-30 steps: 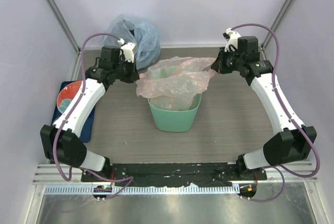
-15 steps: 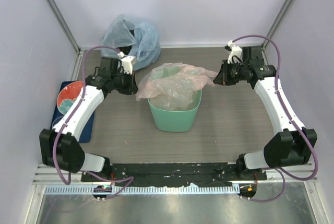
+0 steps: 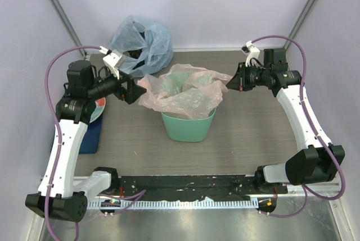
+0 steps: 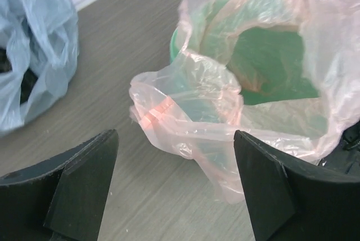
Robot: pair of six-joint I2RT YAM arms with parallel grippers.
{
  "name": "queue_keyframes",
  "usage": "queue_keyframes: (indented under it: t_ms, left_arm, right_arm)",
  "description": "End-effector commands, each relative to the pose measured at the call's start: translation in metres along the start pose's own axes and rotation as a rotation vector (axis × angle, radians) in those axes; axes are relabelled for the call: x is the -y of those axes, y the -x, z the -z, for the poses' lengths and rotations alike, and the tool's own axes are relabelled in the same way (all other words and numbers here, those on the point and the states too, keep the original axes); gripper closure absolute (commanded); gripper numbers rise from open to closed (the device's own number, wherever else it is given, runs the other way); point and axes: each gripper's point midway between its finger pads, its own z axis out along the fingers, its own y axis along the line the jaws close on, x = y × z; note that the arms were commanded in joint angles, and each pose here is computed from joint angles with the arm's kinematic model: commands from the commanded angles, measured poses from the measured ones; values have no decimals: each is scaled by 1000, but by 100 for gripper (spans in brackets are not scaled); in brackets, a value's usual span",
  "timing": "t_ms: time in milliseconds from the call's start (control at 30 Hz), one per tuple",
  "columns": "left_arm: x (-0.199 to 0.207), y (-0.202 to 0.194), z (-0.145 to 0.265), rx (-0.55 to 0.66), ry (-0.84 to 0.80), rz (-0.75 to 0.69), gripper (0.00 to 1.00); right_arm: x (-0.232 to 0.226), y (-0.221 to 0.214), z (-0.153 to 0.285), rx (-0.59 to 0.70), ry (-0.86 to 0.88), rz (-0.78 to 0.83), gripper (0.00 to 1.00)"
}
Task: Put the trash bags into the trash bin
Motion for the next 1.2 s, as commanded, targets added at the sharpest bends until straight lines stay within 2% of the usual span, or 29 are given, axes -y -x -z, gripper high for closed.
queue_keyframes:
  t_ms: [0,67,200,267,367,500,533,567,633,667,733,767,800,833,867,933,1167]
  left_arm:
    - [28,45,8,105,-168,-193,12]
    - [51,50,10,107,-313,-191,12]
    - [86,63,-9,53,-435,-168,12]
    - [105,54,-22,-1,-499,-156,11]
    - [121,45,-39,-55,-514,-165,8]
    - [136,25,-58,-151,-530,-160,10]
    - [144,22,-57,-167,-570,-156,14]
    - [155,12,-53,-211,-620,-145,27]
    - [171,10,-38,-204,-713,-195,44]
    - [181,3,-30,-218,-755,-215,58]
    - [191,-10,-16,-203,-791,-281,73]
    - [194,-26,-19,-218,-796,-298,86]
    - [196,-28,-11,-190,-793,-344,90]
    - [198,-32,-13,-176,-790,-379,93]
    - [200,-52,-15,-213,-786,-403,96]
    - [207,-58,-13,-176,-791,-478,97]
    - [194,-106,-43,-239,-694,-633,98]
  right_arm:
    - [-12,20,8,49,33,39,99]
    - [-14,22,8,52,38,43,99]
    - [-19,24,12,61,51,50,99]
    - [-21,25,14,66,56,49,99]
    - [-22,25,14,67,60,51,99]
    - [-25,26,18,76,62,61,99]
    - [-24,25,18,75,59,60,99]
    - [-24,24,18,73,57,65,99]
    - [-22,22,20,66,40,65,99]
    - [-19,21,20,65,33,63,99]
    - [-16,17,20,57,25,49,99]
    - [-13,16,20,52,16,39,99]
    - [-11,14,21,47,12,34,99]
    - [-7,11,19,35,5,19,99]
    - [-5,8,18,23,2,6,99]
    - [1,5,18,11,-5,14,99]
    - [15,-9,8,-47,-19,-7,99]
